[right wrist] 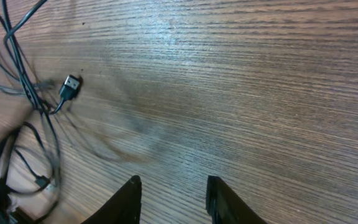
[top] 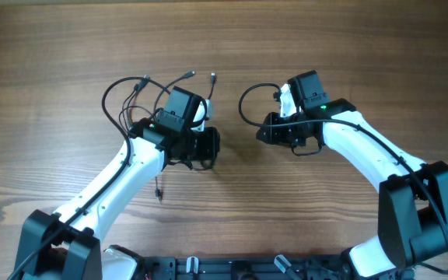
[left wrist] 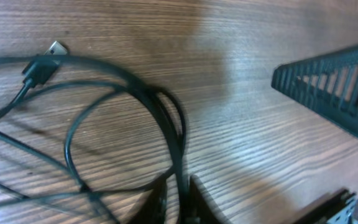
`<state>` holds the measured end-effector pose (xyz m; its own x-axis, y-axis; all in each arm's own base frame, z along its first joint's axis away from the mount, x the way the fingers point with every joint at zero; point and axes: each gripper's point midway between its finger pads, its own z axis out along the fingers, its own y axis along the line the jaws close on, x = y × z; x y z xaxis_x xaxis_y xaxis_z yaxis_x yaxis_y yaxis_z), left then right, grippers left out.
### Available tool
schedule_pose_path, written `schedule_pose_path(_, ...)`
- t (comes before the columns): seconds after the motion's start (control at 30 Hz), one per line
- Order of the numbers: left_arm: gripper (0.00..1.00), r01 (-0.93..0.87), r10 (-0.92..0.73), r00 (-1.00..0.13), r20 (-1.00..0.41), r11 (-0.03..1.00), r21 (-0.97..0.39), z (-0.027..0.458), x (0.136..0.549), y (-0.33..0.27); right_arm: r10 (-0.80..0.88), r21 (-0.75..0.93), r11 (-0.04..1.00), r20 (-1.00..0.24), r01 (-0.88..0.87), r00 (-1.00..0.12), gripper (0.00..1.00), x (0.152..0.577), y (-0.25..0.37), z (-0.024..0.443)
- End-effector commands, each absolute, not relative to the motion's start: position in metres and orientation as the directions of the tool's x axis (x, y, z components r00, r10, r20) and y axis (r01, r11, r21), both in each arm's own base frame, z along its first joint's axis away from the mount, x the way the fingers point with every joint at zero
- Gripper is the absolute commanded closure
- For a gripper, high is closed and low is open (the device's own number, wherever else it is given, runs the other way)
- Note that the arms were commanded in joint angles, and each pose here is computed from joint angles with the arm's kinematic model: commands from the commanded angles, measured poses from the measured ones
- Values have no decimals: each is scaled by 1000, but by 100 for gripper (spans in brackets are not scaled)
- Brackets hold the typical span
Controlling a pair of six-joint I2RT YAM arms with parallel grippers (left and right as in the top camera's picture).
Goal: Untangle cables
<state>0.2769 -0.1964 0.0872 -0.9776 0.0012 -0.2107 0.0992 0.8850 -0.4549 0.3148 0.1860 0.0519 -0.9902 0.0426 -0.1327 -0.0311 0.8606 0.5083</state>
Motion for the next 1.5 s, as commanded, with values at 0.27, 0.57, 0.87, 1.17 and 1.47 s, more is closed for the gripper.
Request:
schedule_pose_path(0.27,62,31,-77,-968,-239,907,-420,88,297,-164,-19,600,795,-116,-85,-993,60,304,203,64)
schedule_pose_path(0.57,62,-34,-120,-966,-228,936,-351,72,305,-143,-96,550,816,-172,-176,-980,56,295,228,60)
schedule_pose_path(0.87,60,-59,-113,-982,-152,945,-323,39,304,-143,2,490,868,-149,-72,-989,55,298,225,53)
schedule_pose_path(1.17,59,-8,-81,-978,-191,934,-356,29,317,-163,13,501,864,-134,-57,-991,56,296,227,54)
schedule_pose_path(1.47,61,53,-30,-974,-226,934,-353,30,316,-181,-28,472,878,-108,-76,-994,56,287,237,37)
